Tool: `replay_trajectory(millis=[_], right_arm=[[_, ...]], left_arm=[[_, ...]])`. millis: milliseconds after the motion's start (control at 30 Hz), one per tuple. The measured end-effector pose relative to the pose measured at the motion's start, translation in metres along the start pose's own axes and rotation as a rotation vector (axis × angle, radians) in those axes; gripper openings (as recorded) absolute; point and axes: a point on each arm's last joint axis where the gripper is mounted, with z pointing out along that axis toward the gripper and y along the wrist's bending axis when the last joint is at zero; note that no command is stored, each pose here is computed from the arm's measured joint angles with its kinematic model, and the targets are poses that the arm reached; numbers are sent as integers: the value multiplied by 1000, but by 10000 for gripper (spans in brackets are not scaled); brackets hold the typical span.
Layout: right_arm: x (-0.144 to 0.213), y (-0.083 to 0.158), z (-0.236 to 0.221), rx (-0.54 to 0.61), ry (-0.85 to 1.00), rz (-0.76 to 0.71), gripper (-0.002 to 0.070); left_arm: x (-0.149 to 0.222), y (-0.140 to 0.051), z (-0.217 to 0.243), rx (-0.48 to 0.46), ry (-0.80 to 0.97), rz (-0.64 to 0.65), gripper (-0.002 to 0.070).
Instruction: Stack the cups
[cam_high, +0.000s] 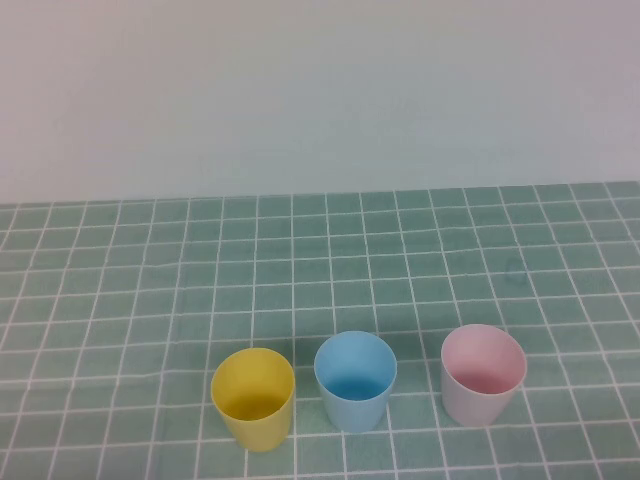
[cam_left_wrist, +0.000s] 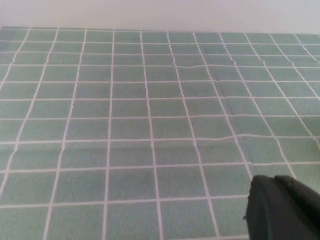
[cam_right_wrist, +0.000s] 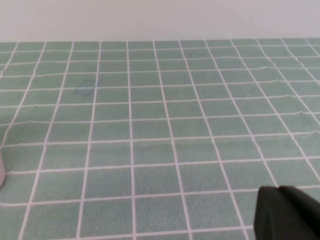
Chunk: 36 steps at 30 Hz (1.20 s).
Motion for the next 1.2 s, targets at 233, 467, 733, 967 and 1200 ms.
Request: replay_trajectory(millis=[233,467,733,967,1200], right_arm=[[-3,0,0,-3,-39,0,-1],[-21,1,-2,-15,-243,0,-1],[-25,2,-3,-17,-291,-5,-1],[-28,2,-4,-18,-318,-8,-1],[-32,2,-6,-20,-370,-12,-1]], left_arm=[[-11,2,-1,-23,-119,0,-1],[-26,5,-4,-53,-294,-17,-1],[-36,7,-8,-81,-402,11,-1],[-40,8,-10,-81,-459,-45,-1],[-41,8,-10,-34,-482,-251,-1]])
